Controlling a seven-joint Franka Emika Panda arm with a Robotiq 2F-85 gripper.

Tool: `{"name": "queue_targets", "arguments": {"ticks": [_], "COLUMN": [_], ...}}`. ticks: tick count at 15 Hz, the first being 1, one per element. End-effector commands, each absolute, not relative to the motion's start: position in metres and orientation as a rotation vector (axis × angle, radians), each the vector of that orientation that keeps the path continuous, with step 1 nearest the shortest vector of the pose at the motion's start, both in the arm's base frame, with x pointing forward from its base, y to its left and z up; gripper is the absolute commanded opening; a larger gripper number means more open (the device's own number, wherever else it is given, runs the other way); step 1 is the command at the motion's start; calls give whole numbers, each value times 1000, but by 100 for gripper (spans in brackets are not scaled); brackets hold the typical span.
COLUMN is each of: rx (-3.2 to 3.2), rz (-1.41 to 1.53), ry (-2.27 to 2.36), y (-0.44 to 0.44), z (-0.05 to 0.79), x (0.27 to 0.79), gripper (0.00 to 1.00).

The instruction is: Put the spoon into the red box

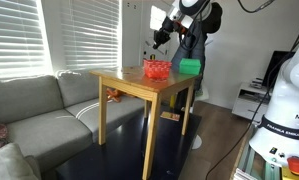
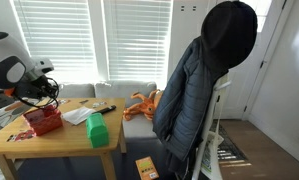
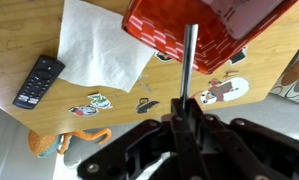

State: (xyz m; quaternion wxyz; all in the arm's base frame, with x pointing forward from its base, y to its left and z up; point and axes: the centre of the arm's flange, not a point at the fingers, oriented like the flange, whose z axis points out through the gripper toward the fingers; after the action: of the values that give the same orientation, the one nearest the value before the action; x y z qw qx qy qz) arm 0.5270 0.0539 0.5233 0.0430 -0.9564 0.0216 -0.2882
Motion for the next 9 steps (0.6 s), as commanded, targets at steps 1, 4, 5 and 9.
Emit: {"name": "queue_targets", "arguments": {"ticks": [1,4,5,9], "rx": [-2872,-2840,-2834,-2808], "rz": [-919,-965,-977,-1061], "ry": [0,-24,-27,-31], "y": [74,86,88,91], "z": [513,505,500,483], "x": [493,490,491,495], "gripper": [2,2,2,2]}}
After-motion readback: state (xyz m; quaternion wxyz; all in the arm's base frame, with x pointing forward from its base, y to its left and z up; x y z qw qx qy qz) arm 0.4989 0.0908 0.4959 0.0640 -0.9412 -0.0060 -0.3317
